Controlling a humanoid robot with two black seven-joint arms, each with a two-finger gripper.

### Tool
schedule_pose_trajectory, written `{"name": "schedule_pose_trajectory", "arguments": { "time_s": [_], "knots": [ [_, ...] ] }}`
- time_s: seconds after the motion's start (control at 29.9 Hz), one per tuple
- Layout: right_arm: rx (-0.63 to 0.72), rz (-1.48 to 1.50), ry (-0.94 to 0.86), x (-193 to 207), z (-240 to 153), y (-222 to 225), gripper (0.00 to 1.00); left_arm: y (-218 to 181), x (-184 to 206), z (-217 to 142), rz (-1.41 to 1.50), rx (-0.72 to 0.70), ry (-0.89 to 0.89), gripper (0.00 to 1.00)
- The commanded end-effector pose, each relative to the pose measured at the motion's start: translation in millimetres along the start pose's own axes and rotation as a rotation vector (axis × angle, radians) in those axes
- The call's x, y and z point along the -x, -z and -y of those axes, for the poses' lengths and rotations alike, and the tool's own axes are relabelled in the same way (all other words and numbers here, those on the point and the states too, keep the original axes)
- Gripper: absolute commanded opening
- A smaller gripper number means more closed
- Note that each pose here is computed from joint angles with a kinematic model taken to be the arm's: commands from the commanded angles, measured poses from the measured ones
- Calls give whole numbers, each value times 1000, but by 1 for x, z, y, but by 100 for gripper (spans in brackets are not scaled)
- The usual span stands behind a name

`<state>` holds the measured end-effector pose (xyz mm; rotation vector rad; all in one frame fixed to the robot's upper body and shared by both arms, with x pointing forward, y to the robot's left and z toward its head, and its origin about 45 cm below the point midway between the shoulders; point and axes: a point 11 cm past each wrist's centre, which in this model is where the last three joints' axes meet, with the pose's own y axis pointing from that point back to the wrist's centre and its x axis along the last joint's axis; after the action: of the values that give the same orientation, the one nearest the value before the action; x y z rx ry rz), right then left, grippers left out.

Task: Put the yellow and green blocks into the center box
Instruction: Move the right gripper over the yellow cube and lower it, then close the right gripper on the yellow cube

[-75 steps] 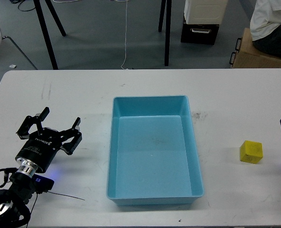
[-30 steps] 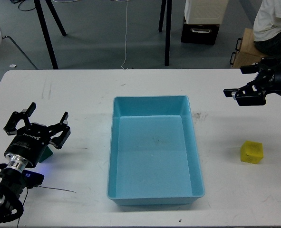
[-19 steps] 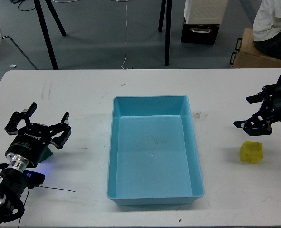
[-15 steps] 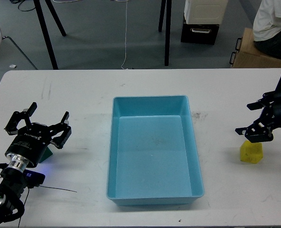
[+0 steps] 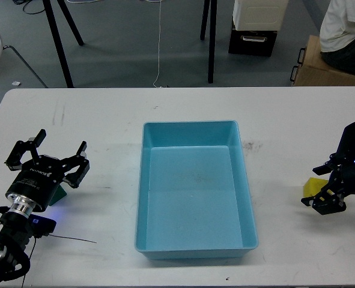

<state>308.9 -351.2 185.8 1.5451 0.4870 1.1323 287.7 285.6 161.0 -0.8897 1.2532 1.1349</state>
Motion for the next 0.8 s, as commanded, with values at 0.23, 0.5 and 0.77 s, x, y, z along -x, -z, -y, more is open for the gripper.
{"name": "schedule_pose_trajectory", "arguments": {
  "time_s": [0.23, 0.5, 0.77],
  "knots": [
    [26, -1, 16, -4, 12, -13, 94, -2, -2, 0, 5, 4, -4, 100],
    [4, -16, 31, -5, 24, -8, 83, -2, -2, 0, 6, 6, -4, 100],
    [-5, -23, 64, 3, 25, -5, 83, -4, -4, 0, 10, 12, -10, 100]
  ]
}}
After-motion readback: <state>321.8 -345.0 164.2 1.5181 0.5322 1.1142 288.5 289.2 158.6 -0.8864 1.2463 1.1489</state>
